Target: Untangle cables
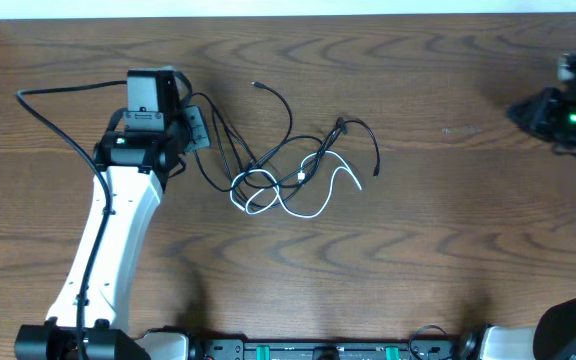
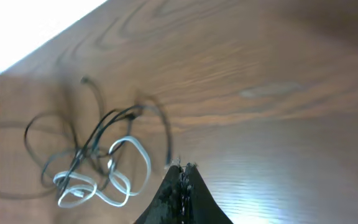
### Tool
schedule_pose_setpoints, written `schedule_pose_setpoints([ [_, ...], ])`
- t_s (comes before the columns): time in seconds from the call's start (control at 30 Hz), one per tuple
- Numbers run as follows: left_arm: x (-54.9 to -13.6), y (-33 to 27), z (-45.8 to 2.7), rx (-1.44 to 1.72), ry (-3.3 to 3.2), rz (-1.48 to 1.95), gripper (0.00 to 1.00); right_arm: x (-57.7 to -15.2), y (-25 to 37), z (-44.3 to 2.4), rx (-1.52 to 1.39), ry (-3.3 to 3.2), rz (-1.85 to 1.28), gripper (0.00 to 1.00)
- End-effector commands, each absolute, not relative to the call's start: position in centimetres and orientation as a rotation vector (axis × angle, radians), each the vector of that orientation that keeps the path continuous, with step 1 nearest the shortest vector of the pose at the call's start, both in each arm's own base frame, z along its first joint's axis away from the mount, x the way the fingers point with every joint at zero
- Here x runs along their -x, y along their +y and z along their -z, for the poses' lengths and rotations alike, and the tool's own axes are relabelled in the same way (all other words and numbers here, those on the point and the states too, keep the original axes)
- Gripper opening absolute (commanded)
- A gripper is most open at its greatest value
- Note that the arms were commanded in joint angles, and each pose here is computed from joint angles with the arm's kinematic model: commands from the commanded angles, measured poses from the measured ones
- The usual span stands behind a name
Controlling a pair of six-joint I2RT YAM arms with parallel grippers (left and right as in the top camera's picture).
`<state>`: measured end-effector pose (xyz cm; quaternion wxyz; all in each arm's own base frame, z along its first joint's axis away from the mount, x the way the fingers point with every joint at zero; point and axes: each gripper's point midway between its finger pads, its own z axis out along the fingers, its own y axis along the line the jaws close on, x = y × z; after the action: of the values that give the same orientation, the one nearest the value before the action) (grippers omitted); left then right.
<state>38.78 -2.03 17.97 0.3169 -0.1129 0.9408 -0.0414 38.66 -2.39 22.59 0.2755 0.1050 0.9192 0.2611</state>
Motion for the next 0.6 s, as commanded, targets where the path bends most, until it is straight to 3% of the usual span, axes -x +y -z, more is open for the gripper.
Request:
schedule_pose_setpoints([
  [0.0, -38.9, -2.4, -18.2, 0.269, 2.476, 0.107, 0.07, -39.0, 2.9, -23.4, -0.062, 2.474, -0.765, 0.06],
  [0.2, -38.9, -2.4, -18.2, 0.271, 2.475, 0.105, 0.08, -37.9, 12.5, -22.5, 0.187, 2.532, -0.888, 0.54],
  [0.57, -38.8, -1.8, -18.1, 0.432, 2.462, 0.141, 0.07, -32.9, 28.2, -15.5, 0.487, 2.751, -1.077, 0.55],
])
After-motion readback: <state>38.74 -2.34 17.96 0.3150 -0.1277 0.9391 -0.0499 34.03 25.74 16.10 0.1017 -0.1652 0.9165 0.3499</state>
